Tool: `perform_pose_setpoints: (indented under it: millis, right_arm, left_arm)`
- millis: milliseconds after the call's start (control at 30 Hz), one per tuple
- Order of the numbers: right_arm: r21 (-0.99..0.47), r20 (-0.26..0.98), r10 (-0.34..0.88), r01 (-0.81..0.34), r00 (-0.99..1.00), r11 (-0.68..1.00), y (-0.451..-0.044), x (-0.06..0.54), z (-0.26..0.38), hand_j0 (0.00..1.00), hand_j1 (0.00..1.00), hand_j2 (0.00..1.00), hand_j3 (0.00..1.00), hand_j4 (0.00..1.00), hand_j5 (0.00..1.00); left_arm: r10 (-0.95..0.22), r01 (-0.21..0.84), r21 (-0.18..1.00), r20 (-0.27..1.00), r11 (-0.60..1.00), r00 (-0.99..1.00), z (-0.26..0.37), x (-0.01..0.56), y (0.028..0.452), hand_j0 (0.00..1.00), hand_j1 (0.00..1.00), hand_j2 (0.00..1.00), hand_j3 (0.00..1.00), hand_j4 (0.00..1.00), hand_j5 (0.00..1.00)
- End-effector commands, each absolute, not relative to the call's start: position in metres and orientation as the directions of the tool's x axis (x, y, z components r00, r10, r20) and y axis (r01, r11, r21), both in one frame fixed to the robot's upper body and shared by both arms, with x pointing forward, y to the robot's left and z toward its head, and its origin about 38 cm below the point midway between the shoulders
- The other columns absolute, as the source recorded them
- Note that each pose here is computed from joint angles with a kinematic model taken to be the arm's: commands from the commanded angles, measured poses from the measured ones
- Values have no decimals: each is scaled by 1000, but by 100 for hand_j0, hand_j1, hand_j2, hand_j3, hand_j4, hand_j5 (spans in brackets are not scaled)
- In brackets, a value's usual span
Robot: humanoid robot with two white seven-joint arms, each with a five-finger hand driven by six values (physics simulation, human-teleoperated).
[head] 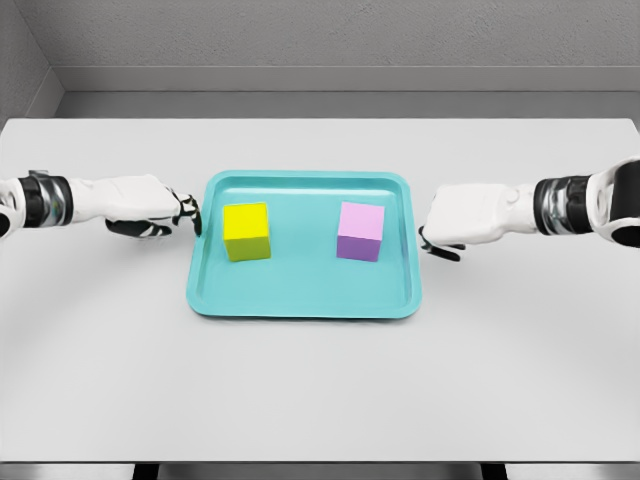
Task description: Push two cubes
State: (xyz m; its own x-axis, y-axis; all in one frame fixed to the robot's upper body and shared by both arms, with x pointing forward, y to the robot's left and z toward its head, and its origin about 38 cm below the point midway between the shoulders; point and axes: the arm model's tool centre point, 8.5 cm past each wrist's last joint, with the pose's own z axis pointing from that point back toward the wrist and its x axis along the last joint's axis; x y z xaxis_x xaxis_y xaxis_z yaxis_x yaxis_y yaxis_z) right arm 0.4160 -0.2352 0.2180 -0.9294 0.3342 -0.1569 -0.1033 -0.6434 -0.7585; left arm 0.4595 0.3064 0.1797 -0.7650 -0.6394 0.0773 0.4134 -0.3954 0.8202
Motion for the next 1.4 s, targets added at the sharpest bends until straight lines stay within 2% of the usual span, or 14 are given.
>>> perform_pose_setpoints:
  millis: [0, 300, 400, 567, 733, 1167, 1233, 1367]
  right_arm:
    - [-745, -131, 343, -136, -930, -653, -228, 424, 199, 0, 0, 0, 0, 0, 0]
    - [-728, -95, 407, -216, -908, -651, -225, 455, 181, 0, 0, 0, 0, 0, 0]
    - [-731, -89, 404, -216, -910, -647, -220, 457, 179, 0, 0, 0, 0, 0, 0]
    - [-719, -74, 392, -223, -917, -658, -211, 457, 169, 0, 0, 0, 0, 0, 0]
    - [-722, -76, 382, -214, -921, -658, -206, 458, 171, 0, 0, 0, 0, 0, 0]
    - [-728, -100, 324, -153, -941, -669, -172, 460, 174, 0, 0, 0, 0, 0, 0]
    - [-727, -103, 326, -152, -940, -669, -173, 461, 176, 0, 0, 0, 0, 0, 0]
    - [-721, -108, 420, -220, -901, -657, -206, 479, 178, 0, 0, 0, 0, 0, 0]
  left_arm:
    - [-641, 413, 817, 70, -403, -764, 181, 461, 307, 35, 35, 35, 35, 35, 35]
    - [-642, 396, 825, 53, -404, -765, 193, 465, 309, 34, 34, 34, 34, 34, 34]
    - [-629, 392, 823, 56, -410, -775, 191, 466, 300, 29, 29, 29, 29, 29, 29]
    - [-604, 375, 830, 58, -414, -795, 192, 471, 282, 29, 29, 29, 29, 29, 29]
    - [-548, 358, 832, 80, -423, -833, 184, 472, 245, 29, 29, 29, 29, 29, 29]
    - [-572, 393, 835, 118, -386, -812, 178, 492, 230, 29, 29, 29, 29, 29, 29]
    - [-563, 390, 838, 122, -383, -817, 178, 493, 223, 29, 29, 29, 29, 29, 29]
    - [-582, 394, 838, 118, -376, -805, 182, 498, 231, 29, 29, 29, 29, 29, 29]
